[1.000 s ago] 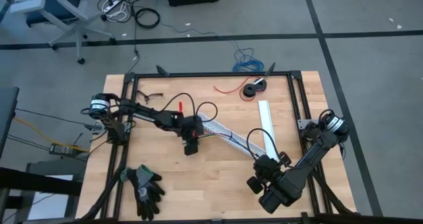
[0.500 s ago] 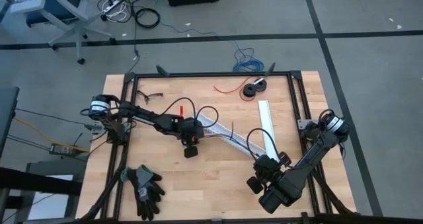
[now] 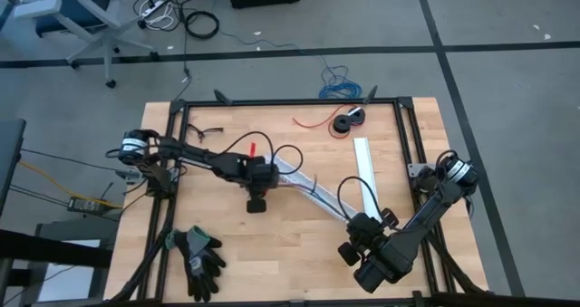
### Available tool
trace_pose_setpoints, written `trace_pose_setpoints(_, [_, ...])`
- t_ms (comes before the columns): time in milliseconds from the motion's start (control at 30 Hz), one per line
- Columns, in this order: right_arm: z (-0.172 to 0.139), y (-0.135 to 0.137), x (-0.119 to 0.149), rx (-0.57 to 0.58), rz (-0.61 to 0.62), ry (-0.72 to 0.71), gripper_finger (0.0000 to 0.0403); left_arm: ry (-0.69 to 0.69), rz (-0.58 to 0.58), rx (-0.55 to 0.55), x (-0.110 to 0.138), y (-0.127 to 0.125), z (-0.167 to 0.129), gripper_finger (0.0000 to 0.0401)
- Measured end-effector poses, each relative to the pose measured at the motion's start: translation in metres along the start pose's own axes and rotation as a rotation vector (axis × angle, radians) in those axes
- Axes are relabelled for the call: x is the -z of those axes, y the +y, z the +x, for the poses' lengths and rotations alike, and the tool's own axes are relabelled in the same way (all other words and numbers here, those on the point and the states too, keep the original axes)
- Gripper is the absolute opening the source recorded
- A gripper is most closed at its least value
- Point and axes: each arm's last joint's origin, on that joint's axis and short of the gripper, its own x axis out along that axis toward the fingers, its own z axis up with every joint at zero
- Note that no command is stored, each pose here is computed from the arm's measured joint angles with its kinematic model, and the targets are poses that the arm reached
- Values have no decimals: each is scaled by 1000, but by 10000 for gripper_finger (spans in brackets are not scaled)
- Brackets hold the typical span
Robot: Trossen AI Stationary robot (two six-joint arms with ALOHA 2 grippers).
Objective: Ziptie cables
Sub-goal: Put the zip tied cable wires into the white cable duct
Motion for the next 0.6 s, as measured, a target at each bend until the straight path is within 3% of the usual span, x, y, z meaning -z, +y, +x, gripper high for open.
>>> trace_pose_setpoints(600, [17,6,3,-41,33,-55,113,17,218,-232,-29,11,-34,11])
